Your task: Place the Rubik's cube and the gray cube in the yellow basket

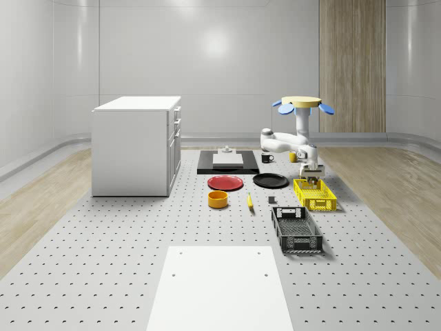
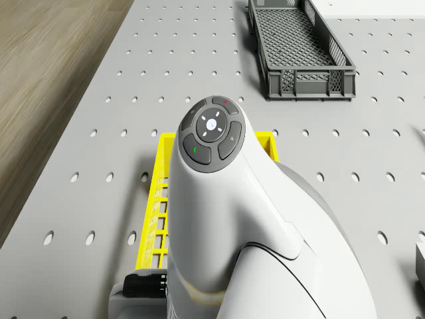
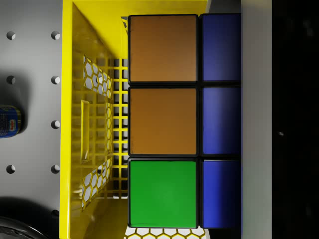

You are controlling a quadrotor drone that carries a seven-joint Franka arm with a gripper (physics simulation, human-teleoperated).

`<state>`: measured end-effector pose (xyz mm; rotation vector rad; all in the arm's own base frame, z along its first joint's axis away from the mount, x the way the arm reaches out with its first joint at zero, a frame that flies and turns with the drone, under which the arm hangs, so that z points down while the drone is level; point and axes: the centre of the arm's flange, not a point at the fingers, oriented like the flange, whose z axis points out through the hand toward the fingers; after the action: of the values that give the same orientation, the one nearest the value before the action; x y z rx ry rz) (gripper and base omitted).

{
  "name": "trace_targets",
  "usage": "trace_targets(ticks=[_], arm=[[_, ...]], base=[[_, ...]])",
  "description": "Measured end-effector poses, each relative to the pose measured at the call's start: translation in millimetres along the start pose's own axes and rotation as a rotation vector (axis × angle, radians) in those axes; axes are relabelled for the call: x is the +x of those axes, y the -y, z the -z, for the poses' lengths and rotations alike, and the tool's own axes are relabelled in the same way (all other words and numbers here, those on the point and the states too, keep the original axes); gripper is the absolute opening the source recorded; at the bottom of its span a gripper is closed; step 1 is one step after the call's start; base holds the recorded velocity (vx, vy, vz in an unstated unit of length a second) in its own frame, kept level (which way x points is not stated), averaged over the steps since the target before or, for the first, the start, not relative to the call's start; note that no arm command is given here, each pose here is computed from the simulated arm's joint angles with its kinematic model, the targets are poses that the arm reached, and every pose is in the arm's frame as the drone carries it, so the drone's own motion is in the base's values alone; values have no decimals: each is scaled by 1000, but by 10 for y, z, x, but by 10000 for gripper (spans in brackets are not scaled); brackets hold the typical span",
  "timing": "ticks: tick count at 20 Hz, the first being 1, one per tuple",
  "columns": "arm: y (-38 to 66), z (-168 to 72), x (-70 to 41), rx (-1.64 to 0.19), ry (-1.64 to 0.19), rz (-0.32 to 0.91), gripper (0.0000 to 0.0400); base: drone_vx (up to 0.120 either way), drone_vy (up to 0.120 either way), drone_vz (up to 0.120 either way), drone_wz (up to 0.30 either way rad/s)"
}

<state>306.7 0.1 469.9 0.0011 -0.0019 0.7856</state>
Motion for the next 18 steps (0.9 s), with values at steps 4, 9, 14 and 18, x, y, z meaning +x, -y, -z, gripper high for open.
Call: trace_targets(ticks=[4,9,14,18], arm=[[-1,-167,1,0,0,0,325],[-1,-372,1,0,0,0,325],[-1,-559,2,0,0,0,325],[-1,-654,2,0,0,0,346]], base=[[0,0,0,0],[0,0,0,0],[0,0,0,0],[0,0,0,0]])
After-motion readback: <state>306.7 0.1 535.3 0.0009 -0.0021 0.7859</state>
